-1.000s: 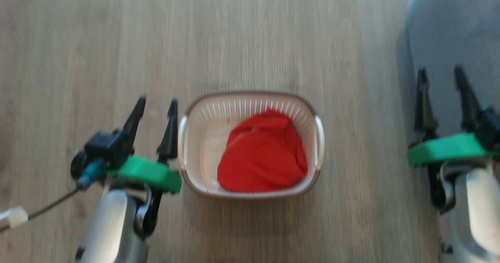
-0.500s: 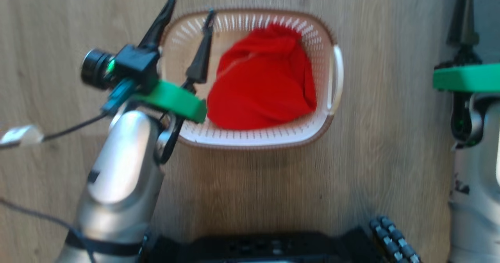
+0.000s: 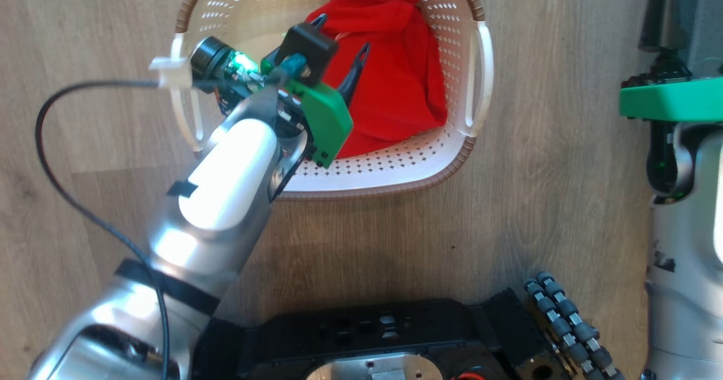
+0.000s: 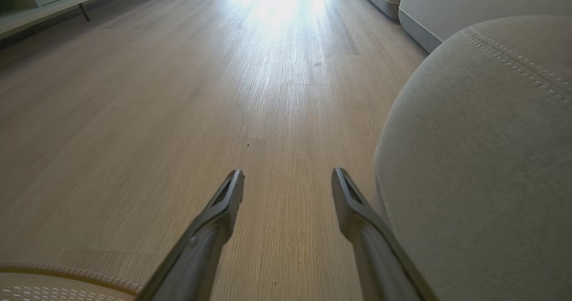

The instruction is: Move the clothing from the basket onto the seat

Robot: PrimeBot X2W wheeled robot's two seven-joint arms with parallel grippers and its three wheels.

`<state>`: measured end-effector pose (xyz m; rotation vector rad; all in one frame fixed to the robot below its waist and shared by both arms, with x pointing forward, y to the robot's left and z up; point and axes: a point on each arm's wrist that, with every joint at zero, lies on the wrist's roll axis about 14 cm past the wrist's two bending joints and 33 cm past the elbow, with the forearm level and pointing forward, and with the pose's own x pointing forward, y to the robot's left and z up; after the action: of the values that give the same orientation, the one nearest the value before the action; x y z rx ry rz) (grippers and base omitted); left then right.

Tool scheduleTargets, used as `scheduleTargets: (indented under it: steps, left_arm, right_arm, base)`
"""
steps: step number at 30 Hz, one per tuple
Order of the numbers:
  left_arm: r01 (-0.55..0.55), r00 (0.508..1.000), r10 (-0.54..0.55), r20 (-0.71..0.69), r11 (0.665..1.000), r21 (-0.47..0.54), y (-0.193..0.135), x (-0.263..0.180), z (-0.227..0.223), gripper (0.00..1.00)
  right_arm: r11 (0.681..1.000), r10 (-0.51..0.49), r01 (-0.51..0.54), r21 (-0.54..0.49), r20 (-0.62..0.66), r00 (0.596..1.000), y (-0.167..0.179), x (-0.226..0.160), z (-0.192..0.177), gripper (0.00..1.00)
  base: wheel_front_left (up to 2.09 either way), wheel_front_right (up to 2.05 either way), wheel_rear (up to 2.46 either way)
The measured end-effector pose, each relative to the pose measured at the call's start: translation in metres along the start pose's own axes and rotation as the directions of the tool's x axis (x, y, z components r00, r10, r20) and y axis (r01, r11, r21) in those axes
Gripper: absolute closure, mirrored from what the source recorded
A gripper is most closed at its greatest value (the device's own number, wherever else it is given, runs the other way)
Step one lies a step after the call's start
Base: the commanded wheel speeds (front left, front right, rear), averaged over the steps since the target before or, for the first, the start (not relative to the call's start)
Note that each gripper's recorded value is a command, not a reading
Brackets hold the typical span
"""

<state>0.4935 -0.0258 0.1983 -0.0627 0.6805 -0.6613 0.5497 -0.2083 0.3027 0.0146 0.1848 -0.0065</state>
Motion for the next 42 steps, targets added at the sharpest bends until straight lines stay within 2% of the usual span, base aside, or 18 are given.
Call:
scheduleTargets:
  steps: [10,16,25,29,38,39,40,42]
  left_arm:
    - [-0.009,0.979,-0.007,-0.205,0.997,-0.075,0.000,0.025,-0.037,0.00]
    - [-0.040,0.948,0.015,-0.317,0.997,-0.073,0.010,0.035,-0.070,0.00]
    - [-0.045,0.891,-0.008,-0.453,0.993,-0.106,0.005,0.037,-0.119,0.00]
    - [-0.044,0.876,-0.003,-0.482,0.995,-0.087,0.006,0.041,-0.130,0.00]
    - [-0.022,0.874,-0.011,-0.486,0.998,-0.061,0.004,0.044,-0.133,0.00]
    - [-0.015,0.874,-0.020,-0.485,0.998,-0.069,0.002,0.044,-0.132,0.03]
    - [-0.013,0.875,-0.028,-0.484,0.997,-0.080,0.001,0.044,-0.132,0.42]
    - [-0.006,0.876,-0.031,-0.481,0.997,-0.075,-0.001,0.045,-0.132,1.00]
  right_arm:
    - [1.000,0.000,0.000,-0.008,-0.012,1.000,-0.005,-0.003,-0.004,0.00]
    - [1.000,-0.006,0.005,-0.026,-0.033,0.999,-0.011,-0.005,-0.013,0.00]
    - [0.998,-0.032,0.029,-0.051,-0.057,0.998,-0.025,-0.011,-0.023,0.00]
    - [0.998,-0.046,0.043,-0.056,-0.051,0.998,-0.031,-0.013,-0.020,0.00]
    - [0.996,-0.070,0.064,-0.069,-0.081,0.994,-0.040,-0.026,-0.026,0.00]
    - [0.995,-0.071,0.065,-0.070,-0.080,0.994,-0.040,-0.026,-0.025,0.00]
    - [0.995,-0.072,0.066,-0.072,-0.076,0.995,-0.041,-0.026,-0.024,0.00]
    - [0.995,-0.074,0.069,-0.073,-0.071,0.995,-0.042,-0.026,-0.022,0.00]
  base:
    - [0.00,0.00,0.00]
    - [0.00,0.00,0.00]
    - [0.00,0.00,0.00]
    - [0.00,0.00,0.00]
    - [0.00,0.00,0.00]
    - [0.00,0.00,0.00]
    - [0.00,0.00,0.00]
    - [0.00,0.00,0.00]
